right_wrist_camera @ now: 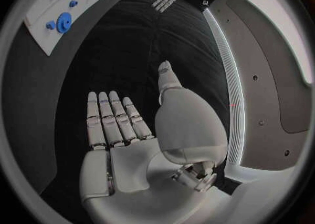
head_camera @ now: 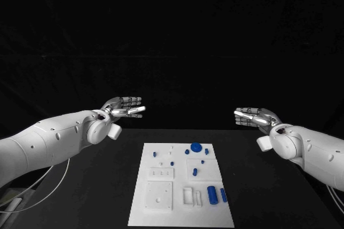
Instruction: Assemble the parts on the task board
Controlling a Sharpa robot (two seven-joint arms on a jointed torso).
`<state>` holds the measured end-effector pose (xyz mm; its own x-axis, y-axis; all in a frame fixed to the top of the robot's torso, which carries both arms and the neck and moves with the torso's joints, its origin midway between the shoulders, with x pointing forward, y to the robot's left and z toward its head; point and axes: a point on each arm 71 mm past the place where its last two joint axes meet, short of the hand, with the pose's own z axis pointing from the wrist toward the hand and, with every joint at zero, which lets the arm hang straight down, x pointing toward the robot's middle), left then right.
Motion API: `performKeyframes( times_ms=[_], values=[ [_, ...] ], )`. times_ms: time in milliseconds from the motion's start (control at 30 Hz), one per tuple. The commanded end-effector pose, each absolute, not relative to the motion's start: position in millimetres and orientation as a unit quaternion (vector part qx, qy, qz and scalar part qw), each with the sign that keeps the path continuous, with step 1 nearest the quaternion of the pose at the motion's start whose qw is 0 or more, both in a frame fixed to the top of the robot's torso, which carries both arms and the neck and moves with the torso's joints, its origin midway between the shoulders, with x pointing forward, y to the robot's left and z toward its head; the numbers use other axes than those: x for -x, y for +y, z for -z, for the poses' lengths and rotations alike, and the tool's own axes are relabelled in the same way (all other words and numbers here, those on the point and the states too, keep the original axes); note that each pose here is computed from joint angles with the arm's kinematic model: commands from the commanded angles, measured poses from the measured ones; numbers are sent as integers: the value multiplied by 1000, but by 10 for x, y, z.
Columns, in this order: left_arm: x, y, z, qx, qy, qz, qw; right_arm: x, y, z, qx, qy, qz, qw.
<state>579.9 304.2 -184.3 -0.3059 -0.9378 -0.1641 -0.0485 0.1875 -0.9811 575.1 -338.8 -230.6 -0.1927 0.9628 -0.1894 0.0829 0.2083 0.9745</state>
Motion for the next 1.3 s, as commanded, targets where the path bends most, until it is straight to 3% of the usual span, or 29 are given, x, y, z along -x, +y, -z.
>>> performKeyframes(
  times_ms=[33, 367, 1300],
  values=[
    [-5791, 2959, 1837, 385, 636, 516, 426, -5751, -3335, 2298, -424, 611, -476, 469],
    [-5778, 2860, 1846, 377, 643, 512, 426, -5745, -3255, 2305, -420, 615, -480, 464],
    [-5804, 2934, 1833, 383, 633, 504, 445, -5746, -3245, 2309, -419, 615, -481, 463]
  ],
)
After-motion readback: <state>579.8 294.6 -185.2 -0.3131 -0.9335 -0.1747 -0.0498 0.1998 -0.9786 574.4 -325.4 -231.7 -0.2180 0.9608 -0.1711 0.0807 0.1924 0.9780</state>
